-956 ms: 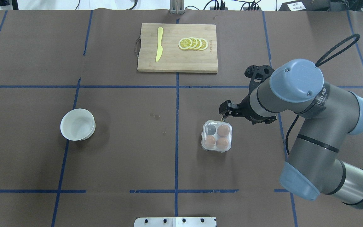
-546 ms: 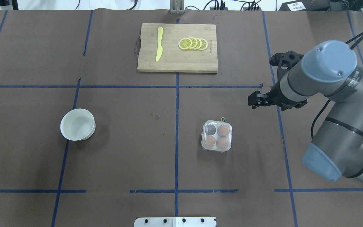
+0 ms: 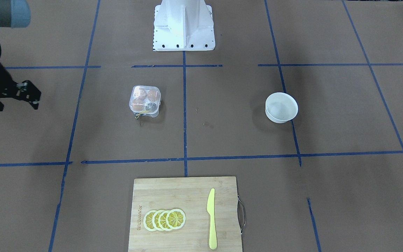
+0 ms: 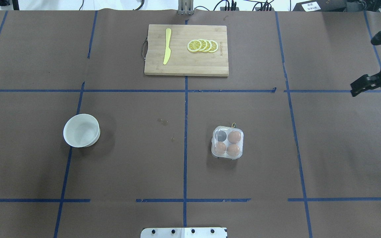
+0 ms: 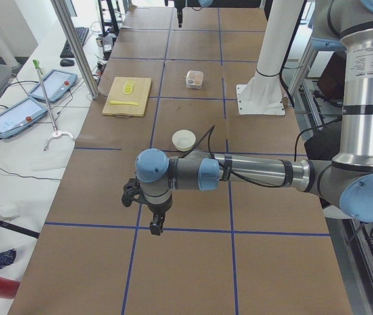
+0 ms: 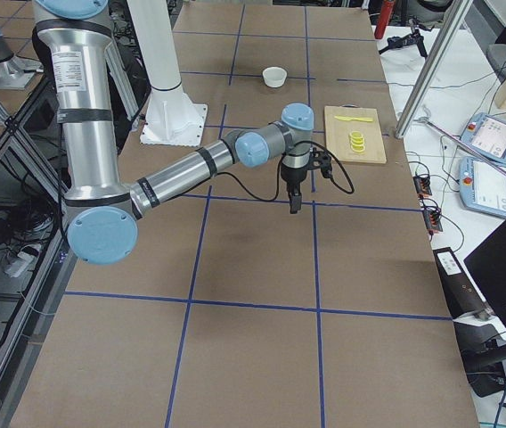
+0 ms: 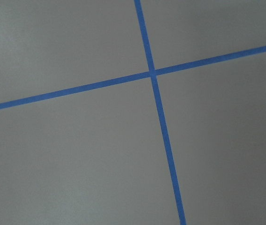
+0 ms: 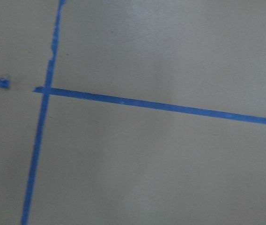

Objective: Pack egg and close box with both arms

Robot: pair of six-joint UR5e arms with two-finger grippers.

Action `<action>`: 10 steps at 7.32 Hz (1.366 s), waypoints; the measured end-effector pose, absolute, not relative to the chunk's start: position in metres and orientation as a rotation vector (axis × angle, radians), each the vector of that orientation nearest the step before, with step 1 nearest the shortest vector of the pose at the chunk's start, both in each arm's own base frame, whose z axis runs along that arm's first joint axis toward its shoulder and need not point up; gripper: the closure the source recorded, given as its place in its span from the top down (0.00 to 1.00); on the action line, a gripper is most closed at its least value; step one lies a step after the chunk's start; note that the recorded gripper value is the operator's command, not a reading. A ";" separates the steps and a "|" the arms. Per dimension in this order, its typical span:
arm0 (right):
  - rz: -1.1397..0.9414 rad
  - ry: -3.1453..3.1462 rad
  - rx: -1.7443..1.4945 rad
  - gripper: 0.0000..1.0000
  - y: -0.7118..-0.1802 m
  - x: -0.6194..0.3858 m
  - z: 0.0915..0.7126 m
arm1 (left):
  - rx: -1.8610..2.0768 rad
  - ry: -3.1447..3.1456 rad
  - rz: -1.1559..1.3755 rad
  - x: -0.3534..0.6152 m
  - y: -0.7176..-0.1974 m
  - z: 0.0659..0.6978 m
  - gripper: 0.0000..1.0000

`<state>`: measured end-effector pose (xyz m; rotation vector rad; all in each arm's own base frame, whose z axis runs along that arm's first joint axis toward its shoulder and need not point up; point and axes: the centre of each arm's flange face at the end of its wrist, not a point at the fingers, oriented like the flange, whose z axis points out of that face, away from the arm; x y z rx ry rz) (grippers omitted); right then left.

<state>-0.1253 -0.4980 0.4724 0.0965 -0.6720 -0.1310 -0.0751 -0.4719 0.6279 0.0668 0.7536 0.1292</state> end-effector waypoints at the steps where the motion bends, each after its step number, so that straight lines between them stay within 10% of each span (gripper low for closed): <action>1: -0.171 -0.669 0.091 1.00 -0.501 -0.079 0.512 | 0.068 0.752 0.123 -0.075 -0.473 0.626 1.00; 10: -0.009 -0.704 -0.026 1.00 -0.424 0.047 0.634 | 0.110 0.742 0.138 -0.075 -0.481 0.618 1.00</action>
